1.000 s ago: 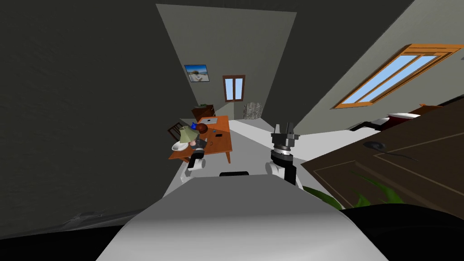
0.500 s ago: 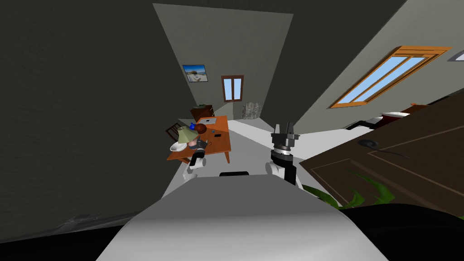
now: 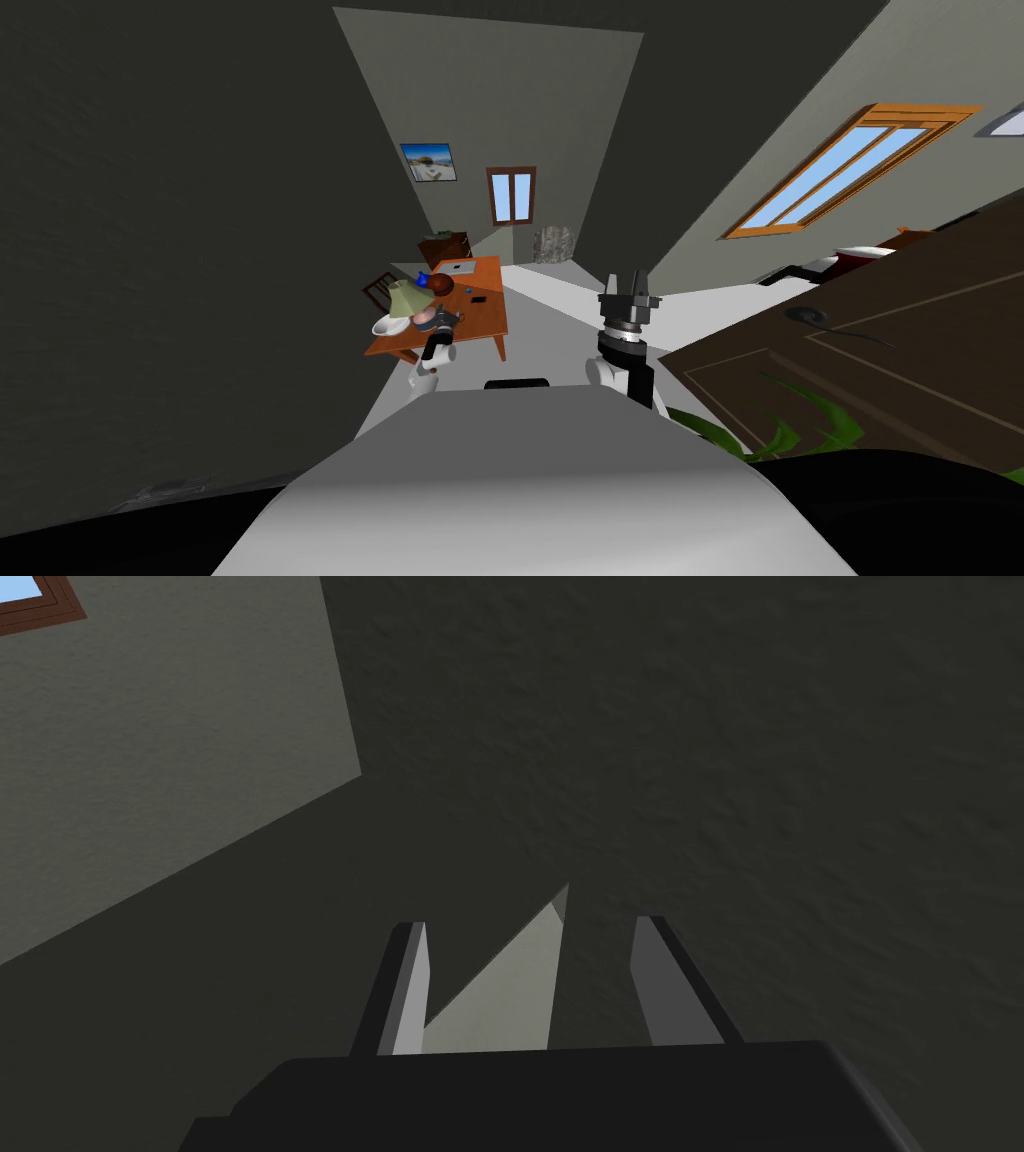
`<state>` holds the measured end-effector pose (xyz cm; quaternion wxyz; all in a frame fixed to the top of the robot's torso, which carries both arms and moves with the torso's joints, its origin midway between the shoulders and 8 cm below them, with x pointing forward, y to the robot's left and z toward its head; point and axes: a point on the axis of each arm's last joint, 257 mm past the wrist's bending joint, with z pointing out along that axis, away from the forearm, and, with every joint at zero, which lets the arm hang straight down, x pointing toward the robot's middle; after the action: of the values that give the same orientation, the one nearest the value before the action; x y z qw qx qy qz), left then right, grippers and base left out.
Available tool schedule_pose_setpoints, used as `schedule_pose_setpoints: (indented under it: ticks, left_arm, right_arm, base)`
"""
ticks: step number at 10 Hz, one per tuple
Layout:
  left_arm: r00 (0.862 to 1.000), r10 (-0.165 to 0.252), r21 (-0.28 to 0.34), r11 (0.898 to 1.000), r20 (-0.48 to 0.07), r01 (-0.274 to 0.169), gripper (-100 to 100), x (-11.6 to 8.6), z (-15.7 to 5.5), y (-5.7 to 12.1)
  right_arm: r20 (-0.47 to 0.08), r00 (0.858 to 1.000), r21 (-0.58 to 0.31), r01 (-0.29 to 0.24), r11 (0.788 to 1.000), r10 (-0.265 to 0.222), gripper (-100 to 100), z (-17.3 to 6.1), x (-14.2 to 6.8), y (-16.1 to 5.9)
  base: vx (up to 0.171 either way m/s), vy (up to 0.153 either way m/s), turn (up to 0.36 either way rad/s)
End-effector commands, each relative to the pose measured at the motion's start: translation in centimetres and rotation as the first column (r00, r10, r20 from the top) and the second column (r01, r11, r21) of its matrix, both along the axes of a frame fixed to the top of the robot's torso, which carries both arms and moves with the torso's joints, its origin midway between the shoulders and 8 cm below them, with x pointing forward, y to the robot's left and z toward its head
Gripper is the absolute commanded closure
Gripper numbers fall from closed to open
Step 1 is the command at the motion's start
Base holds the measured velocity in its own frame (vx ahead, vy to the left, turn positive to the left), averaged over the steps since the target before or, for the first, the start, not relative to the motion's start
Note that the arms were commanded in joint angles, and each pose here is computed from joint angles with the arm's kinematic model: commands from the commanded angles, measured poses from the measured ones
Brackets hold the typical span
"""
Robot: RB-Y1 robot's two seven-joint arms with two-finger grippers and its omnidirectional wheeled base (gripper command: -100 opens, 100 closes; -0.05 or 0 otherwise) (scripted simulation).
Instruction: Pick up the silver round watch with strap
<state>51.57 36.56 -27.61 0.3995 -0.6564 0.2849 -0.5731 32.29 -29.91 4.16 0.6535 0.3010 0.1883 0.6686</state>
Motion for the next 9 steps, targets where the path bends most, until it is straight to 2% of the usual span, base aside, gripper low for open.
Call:
schedule_pose_setpoints:
  ticks: [1, 2, 3, 4, 5, 6, 7, 8, 9]
  left_arm:
    - [0.999, 0.01, -0.03, 0.999, -0.037, -0.011, -100, 0.0, -1.9, 0.3]
    - [0.999, 0.011, -0.031, 0.999, -0.042, -0.012, -100, -0.1, -2.2, 0.3]
    - [0.998, 0.022, -0.081, 0.996, -0.058, -0.026, -100, 0.6, -3.0, 0.6]
    - [0.996, 0.025, -0.084, 0.996, -0.081, -0.031, -100, 0.3, -4.1, 0.7]
    - [0.995, 0.034, -0.135, 0.99, -0.097, -0.048, -100, 0.9, -4.9, 0.9]
    - [0.992, 0.037, -0.138, 0.989, -0.119, -0.053, -100, 0.6, -6.0, 1.0]
    - [0.99, 0.045, -0.188, 0.98, -0.131, -0.069, -100, 1.2, -6.5, 1.1]
    - [0.986, 0.047, -0.191, 0.979, -0.157, -0.077, -100, 0.8, -7.8, 1.2]
    - [0.984, 0.054, -0.24, 0.966, -0.168, -0.094, -100, 1.4, -8.2, 1.2]
  right_arm:
    - [0.0, 1.0, 0.0, 0.0, 1.0, 0.0, 0, 0.0, 0.0, 0.0]
    - [0.0, 1.0, 0.0, 0.0, 1.0, 0.0, 0, 0.0, 0.0, 0.0]
    - [0.0, 1.0, 0.0, 0.0, 1.0, 0.0, 0, 0.0, 0.0, 0.0]
    - [0.0, 1.0, 0.0, 0.0, 1.0, 0.0, 0, 0.0, 0.0, 0.0]
    - [0.0, 1.0, 0.0, 0.0, 1.0, 0.0, 0, 0.0, 0.0, 0.0]
    - [0.0, 1.0, 0.0, 0.0, 1.0, 0.0, 0, 0.0, 0.0, 0.0]
    - [0.0, 1.0, 0.0, 0.0, 1.0, 0.0, 0, 0.0, 0.0, 0.0]
    - [0.0, 1.0, 0.0, 0.0, 1.0, 0.0, 0, 0.0, 0.0, 0.0]
    - [0.0, 1.0, 0.0, 0.0, 1.0, 0.0, 0, 0.0, 0.0, 0.0]
  base:
    - [0.012, -0.012, -0.009]
    - [0.006, -0.005, 0.001]
    - [0.017, -0.007, -0.001]
    - [0.017, -0.009, -0.006]
    - [0.021, -0.009, 0.005]
    - [0.025, -0.008, -0.001]
    - [0.032, -0.005, 0.014]
    - [0.029, -0.004, 0.003]
    - [0.034, 0.001, 0.023]
